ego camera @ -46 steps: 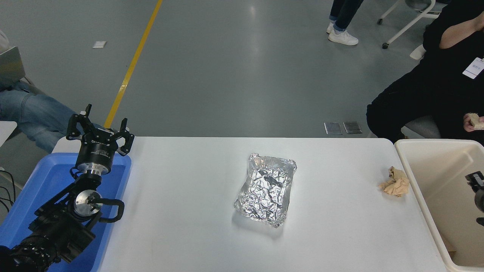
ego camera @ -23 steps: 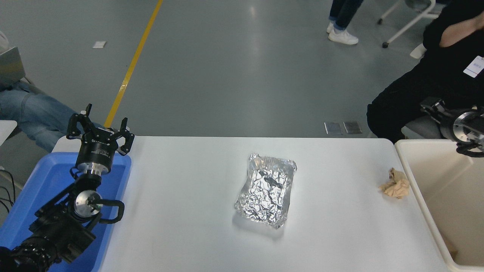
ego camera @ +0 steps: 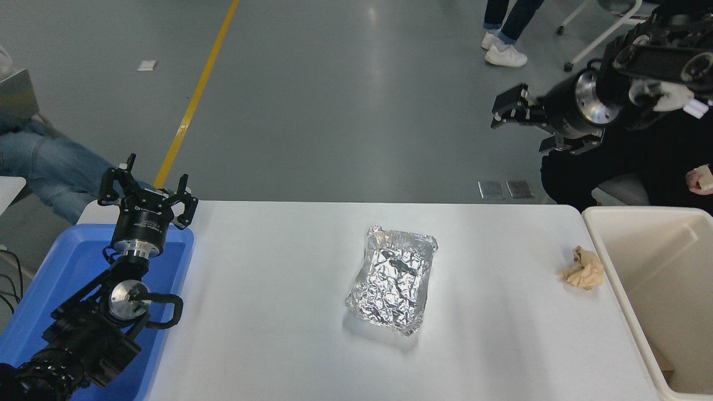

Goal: Pick up paper cup place in dustbin

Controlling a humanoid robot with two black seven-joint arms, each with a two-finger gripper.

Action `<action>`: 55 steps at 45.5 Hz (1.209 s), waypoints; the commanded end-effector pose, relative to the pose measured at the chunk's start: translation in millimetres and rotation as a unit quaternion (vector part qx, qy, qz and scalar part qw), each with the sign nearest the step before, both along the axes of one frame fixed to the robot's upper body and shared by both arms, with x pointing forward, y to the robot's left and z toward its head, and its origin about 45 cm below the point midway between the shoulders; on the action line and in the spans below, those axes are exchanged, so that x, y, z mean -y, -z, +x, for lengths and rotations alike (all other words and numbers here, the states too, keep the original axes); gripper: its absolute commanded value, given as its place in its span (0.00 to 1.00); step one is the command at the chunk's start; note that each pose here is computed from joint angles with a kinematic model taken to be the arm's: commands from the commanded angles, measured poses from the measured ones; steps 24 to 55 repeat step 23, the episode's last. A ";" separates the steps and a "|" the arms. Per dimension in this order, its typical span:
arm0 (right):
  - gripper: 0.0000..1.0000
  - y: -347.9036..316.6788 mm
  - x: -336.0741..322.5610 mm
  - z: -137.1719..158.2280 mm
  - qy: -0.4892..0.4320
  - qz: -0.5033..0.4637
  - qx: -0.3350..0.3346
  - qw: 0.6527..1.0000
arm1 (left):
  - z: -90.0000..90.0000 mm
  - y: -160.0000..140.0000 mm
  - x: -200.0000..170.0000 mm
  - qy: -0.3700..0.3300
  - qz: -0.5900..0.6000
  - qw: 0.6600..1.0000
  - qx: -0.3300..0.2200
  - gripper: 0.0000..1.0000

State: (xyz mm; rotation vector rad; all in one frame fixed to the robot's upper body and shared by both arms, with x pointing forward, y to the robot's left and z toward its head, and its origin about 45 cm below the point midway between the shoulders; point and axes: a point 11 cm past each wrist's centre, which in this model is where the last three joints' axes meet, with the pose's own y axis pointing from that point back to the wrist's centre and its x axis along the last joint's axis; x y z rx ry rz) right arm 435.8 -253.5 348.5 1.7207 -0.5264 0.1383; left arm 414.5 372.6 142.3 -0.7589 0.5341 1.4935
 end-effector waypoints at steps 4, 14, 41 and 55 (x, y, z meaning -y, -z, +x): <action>1.00 -25.3 -39.3 -79.0 -0.083 -0.052 -0.091 0.991 | -0.1 0.1 -0.4 -0.001 0.000 1.000 0.000 0.99; 1.00 -41.0 -50.9 -98.4 -0.111 -0.055 -0.104 0.987 | -0.1 0.3 -0.3 -0.001 0.001 1.000 -0.001 0.99; 1.00 -40.8 -51.2 -98.4 -0.112 -0.056 -0.104 0.987 | 0.0 0.0 0.2 0.000 0.000 1.000 0.000 0.99; 1.00 -40.8 -51.2 -98.4 -0.112 -0.056 -0.104 0.987 | 0.0 0.0 0.2 0.000 0.000 1.000 0.000 0.99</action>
